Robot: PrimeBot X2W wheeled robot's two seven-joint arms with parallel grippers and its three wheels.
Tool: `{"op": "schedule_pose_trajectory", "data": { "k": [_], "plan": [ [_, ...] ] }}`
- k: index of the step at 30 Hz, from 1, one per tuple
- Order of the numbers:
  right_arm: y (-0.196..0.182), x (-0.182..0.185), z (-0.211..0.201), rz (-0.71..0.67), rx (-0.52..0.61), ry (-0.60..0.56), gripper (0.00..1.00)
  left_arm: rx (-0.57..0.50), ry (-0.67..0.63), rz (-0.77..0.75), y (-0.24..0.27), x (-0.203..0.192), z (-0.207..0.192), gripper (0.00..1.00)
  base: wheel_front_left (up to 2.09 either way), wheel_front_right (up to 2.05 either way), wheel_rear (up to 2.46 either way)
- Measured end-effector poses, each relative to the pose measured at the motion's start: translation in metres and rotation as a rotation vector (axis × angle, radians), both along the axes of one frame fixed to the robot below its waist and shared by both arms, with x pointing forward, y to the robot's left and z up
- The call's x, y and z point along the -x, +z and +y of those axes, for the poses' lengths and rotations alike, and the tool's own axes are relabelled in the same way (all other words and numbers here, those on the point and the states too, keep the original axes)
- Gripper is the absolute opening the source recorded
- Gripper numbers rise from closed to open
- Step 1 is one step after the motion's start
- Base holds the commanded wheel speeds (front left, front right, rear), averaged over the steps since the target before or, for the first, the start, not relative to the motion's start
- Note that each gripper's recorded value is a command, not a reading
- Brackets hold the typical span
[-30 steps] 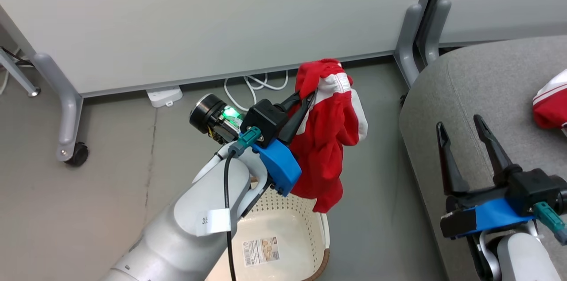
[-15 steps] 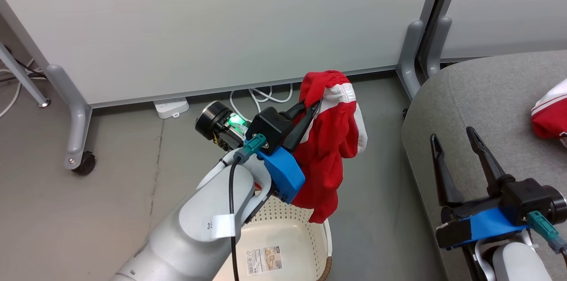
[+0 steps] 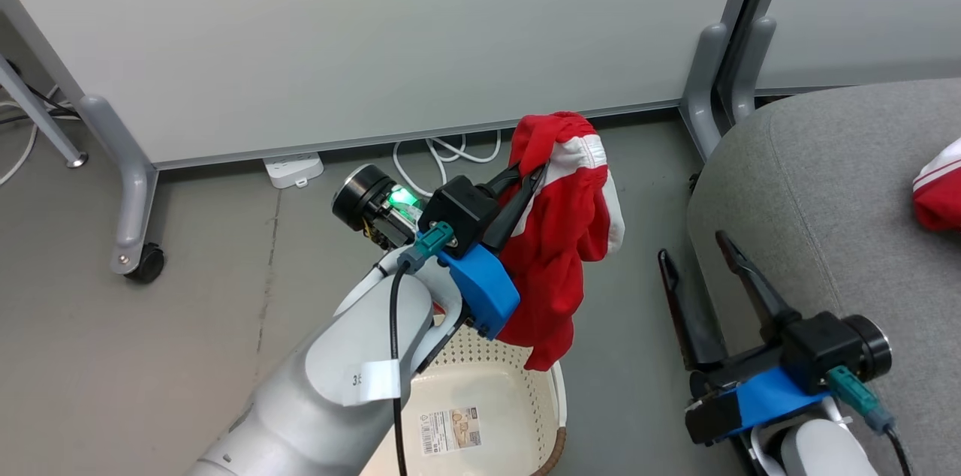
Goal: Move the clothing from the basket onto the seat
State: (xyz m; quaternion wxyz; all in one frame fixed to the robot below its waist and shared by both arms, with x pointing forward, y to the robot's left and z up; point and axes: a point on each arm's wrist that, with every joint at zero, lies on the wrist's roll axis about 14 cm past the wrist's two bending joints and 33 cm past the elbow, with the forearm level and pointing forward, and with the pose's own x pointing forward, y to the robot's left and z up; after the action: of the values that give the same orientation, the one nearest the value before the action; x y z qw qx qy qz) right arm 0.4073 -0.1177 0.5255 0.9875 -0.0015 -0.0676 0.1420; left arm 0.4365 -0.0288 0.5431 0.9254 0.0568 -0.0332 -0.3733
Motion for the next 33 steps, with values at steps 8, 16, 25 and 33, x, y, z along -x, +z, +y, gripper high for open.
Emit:
{"op": "schedule_pose_trajectory", "data": {
  "k": [8, 16, 25, 33],
  "plan": [
    [-0.007, -0.003, 0.046, 0.022, 0.002, 0.137, 1.0, -0.005, -0.002, 0.011, -0.007, -0.004, 0.001, 0.0, 0.0, 0.0, 0.0],
    [-0.011, -0.016, 0.083, 0.034, 0.015, 0.248, 1.0, -0.014, -0.012, 0.009, -0.01, -0.008, 0.0, 0.0, 0.0, 0.0, 0.0],
    [-0.022, -0.04, 0.104, 0.068, 0.044, 0.297, 1.0, -0.001, -0.037, 0.021, -0.014, -0.009, -0.005, 0.0, 0.0, 0.0, 0.0],
    [-0.034, -0.054, 0.109, 0.109, 0.046, 0.301, 0.0, 0.005, -0.042, 0.025, -0.016, -0.014, -0.007, 0.0, 0.0, 0.0, 0.0]
  ]
}}
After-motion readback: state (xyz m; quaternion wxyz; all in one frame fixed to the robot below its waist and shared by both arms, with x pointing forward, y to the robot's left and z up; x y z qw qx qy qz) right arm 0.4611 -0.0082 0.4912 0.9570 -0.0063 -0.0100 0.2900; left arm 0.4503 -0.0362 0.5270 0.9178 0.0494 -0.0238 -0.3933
